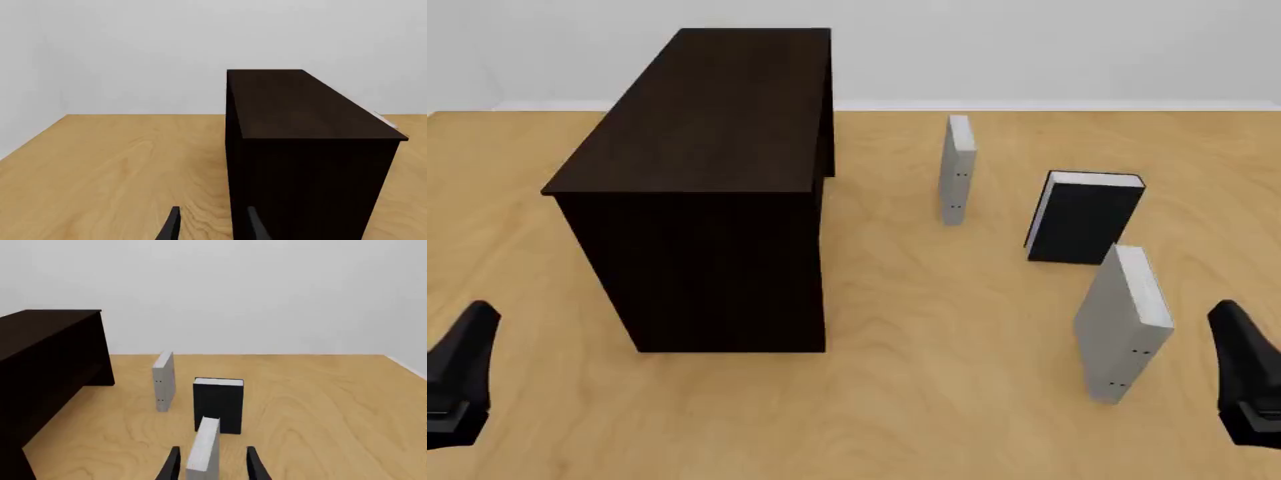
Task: Pick up the book on the right and place it under the cabinet shelf.
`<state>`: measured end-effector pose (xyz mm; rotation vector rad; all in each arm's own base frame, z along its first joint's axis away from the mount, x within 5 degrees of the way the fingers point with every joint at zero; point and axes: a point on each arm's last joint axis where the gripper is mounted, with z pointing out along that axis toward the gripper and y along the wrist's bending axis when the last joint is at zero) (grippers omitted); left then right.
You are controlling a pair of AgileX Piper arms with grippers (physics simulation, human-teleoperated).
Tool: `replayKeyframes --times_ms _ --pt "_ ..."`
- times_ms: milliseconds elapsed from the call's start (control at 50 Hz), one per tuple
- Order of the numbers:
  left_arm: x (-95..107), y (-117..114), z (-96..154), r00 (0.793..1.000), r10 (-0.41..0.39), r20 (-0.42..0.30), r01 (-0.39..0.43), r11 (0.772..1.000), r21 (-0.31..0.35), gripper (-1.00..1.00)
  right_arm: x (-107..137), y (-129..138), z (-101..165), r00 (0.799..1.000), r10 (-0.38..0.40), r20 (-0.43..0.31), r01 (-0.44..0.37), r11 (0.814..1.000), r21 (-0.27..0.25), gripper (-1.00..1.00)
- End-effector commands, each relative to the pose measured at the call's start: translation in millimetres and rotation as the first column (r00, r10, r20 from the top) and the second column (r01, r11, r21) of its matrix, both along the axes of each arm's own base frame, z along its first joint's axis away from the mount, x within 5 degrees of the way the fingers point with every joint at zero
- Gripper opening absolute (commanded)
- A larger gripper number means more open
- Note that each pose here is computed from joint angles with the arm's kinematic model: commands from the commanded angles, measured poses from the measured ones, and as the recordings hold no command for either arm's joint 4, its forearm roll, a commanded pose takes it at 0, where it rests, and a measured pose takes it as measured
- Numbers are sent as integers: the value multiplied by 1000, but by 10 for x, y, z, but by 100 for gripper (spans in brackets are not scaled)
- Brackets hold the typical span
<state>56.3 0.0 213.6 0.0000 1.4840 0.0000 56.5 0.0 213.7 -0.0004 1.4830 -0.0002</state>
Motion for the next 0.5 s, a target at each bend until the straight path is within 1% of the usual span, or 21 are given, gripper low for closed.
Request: replayKeyframes --times_ms 20,40,80,140,180,220,280,300,320,340,400,440,500 --pt "3 0 8 1000 0 -1 0 1000 0 100 40 6 9 1000 9 -10 -9 1000 -22 100" --pt "3 0 8 1000 0 -1 0 1000 0 100 45 34 12 998 55 -16 -55 998 -12 100" --pt "3 0 8 1000 0 -1 0 1000 0 100 62 51 12 996 81 -22 -81 997 3 100" --pt "3 0 8 1000 0 -1 0 1000 0 100 101 62 3 995 93 -36 -93 996 -2 100" --pt "3 0 8 1000 0 -1 0 1000 0 100 100 57 15 996 84 -36 -84 996 -10 100" --pt "3 0 8 1000 0 -1 0 1000 0 100 110 59 3 995 87 -43 -87 996 1 100" --pt "3 0 8 1000 0 -1 0 1000 0 100 104 62 2 995 92 -40 -92 996 -1 100" --pt "3 0 8 1000 0 -1 0 1000 0 100 116 66 -7 994 98 -51 -97 995 17 100" --pt "3 0 8 1000 0 -1 0 1000 0 100 117 74 -7 993 110 -54 -109 994 22 100" --pt "3 0 8 1000 0 -1 0 1000 0 100 90 56 32 995 86 -45 -85 996 13 100" --pt "3 0 8 1000 0 -1 0 1000 0 100 22 40 174 997 70 -24 -69 997 18 100" --pt "3 0 8 1000 0 -1 0 1000 0 100 -22 36 276 998 69 -8 -68 997 20 100" --pt "3 0 8 1000 0 -1 0 1000 0 100 -61 35 446 998 71 0 -71 997 9 100"
